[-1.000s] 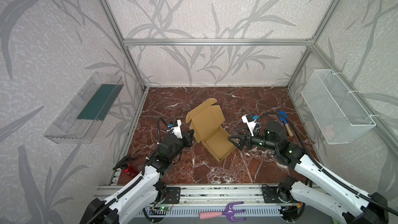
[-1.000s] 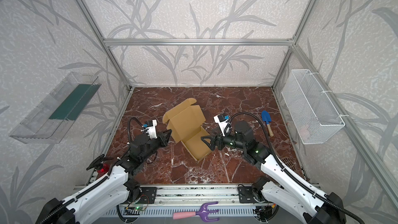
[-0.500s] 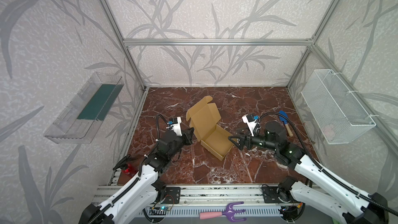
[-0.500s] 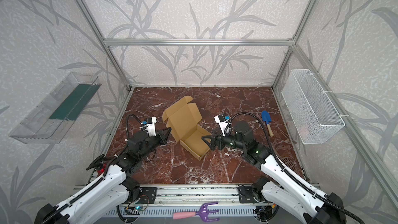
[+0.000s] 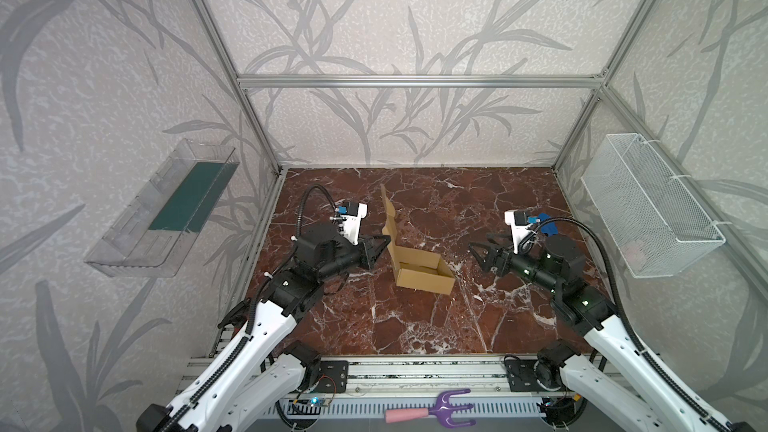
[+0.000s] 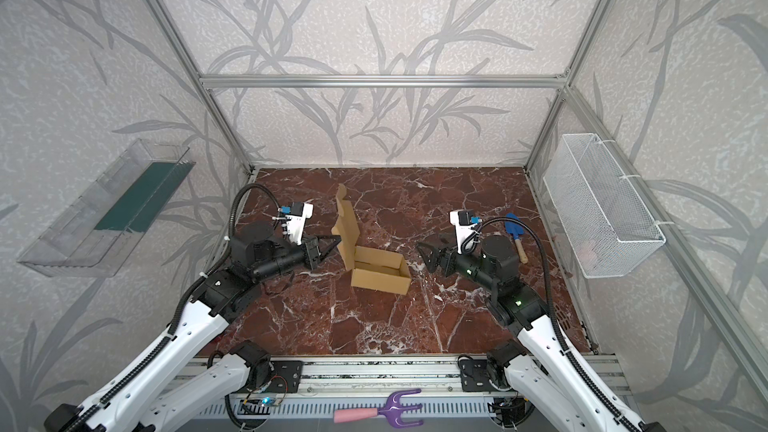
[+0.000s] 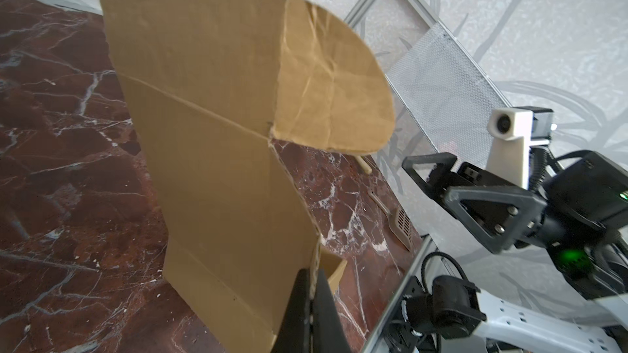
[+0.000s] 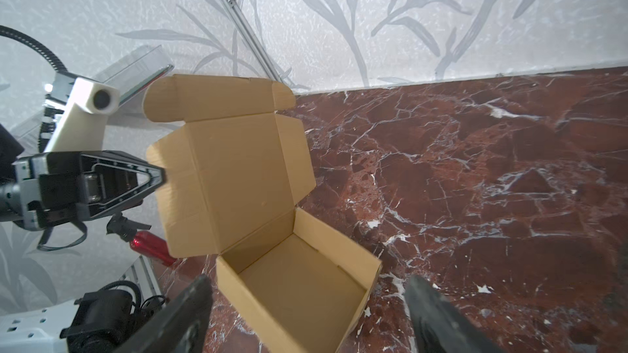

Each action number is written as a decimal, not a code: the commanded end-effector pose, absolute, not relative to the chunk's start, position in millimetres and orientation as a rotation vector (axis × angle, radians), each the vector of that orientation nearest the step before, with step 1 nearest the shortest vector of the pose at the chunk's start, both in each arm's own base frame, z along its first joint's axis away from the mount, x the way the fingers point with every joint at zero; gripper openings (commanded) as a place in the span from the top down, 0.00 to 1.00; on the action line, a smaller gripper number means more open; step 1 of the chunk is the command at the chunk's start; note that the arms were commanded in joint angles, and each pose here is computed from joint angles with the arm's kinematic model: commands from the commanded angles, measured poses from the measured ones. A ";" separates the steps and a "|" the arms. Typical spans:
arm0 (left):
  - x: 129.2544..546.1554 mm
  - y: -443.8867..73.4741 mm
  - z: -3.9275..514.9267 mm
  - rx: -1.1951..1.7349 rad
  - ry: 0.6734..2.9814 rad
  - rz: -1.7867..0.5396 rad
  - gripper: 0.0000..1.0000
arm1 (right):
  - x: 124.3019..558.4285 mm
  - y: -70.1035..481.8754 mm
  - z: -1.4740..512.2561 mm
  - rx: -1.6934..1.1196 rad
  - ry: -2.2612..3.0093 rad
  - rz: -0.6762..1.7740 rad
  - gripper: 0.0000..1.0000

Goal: Fold the paper box

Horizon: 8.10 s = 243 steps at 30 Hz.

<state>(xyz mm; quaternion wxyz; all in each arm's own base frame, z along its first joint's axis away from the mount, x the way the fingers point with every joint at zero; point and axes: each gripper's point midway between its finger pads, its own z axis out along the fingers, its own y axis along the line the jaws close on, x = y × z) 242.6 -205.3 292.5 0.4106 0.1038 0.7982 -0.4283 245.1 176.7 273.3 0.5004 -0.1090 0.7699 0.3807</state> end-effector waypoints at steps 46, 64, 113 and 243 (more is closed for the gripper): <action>92.3 -240.3 385.7 0.993 1.761 -1.667 1.00 | 221.3 225.5 293.5 -0.614 1.468 1.526 0.22; 83.5 -240.9 385.2 1.029 1.757 -1.685 1.00 | 216.0 232.8 290.6 -0.655 1.466 1.524 0.59; 99.3 -233.8 348.3 1.032 1.891 -1.400 1.00 | 200.0 235.2 273.2 -0.702 1.506 1.406 0.84; 262.7 -165.1 222.9 0.078 1.982 -0.590 1.00 | 267.1 224.1 218.0 -0.523 1.972 0.659 1.00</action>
